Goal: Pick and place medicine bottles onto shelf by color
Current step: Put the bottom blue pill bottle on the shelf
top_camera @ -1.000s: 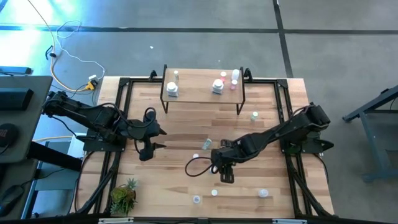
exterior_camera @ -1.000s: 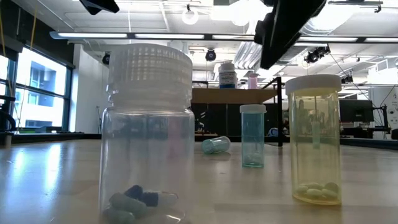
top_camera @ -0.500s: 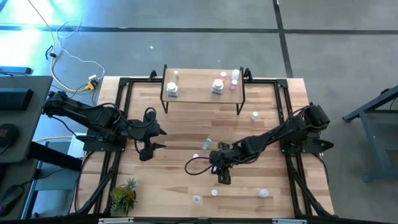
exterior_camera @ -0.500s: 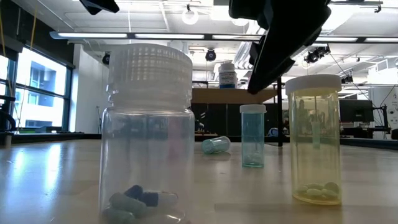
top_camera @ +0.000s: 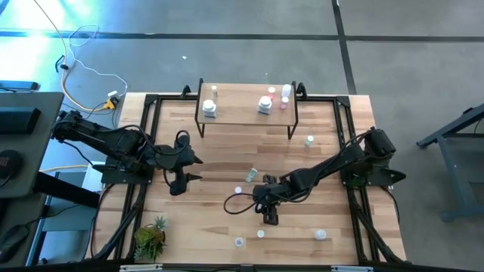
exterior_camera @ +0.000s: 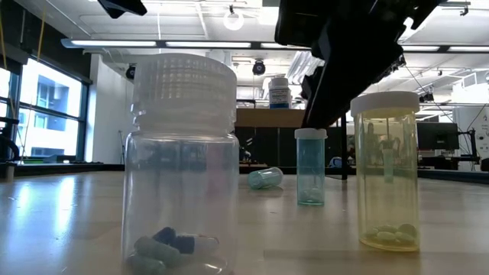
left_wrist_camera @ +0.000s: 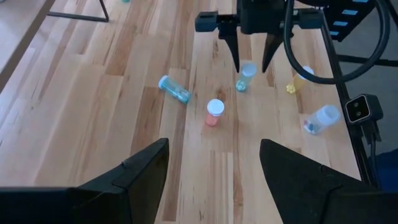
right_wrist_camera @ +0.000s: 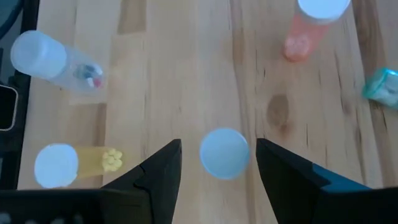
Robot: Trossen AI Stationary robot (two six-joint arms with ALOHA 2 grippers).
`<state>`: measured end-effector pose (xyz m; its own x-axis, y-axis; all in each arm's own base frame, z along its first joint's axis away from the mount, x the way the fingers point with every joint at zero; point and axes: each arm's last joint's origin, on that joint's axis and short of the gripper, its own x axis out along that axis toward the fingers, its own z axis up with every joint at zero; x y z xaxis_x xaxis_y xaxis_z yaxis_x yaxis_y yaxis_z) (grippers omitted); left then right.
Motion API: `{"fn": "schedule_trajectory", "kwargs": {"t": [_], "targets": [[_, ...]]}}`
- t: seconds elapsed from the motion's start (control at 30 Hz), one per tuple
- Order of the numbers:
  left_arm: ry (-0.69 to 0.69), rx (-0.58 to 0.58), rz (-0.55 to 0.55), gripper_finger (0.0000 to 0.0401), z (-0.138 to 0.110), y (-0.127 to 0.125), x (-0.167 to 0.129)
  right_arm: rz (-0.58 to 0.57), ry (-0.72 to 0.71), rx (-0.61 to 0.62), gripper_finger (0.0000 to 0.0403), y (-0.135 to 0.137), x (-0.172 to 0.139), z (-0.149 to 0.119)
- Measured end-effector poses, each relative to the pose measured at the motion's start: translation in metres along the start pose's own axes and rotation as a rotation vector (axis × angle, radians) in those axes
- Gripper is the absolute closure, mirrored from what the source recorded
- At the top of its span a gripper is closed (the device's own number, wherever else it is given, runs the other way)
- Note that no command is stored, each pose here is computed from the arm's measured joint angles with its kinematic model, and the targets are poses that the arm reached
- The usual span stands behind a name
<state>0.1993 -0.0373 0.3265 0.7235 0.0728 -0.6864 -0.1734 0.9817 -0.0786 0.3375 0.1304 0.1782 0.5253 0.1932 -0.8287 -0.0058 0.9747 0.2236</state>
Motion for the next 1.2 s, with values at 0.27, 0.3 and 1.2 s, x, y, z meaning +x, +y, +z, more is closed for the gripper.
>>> {"fn": "schedule_trajectory", "kwargs": {"t": [0.27,0.3,1.2], "targets": [[-0.01,-0.002,0.014,0.0158,0.0006,0.0004,0.0,-0.033,0.0,0.0,0.0206,-0.0014,0.0016,-0.001],[-0.011,-0.002,0.015,0.0158,0.0007,0.0004,0.0,-0.042,-0.004,0.0,0.0206,-0.0016,0.0016,-0.0008],[-0.012,0.008,0.019,0.0158,0.0007,0.0006,0.0,-0.021,0.017,0.025,0.0268,-0.0018,0.0077,-0.0026]]}}
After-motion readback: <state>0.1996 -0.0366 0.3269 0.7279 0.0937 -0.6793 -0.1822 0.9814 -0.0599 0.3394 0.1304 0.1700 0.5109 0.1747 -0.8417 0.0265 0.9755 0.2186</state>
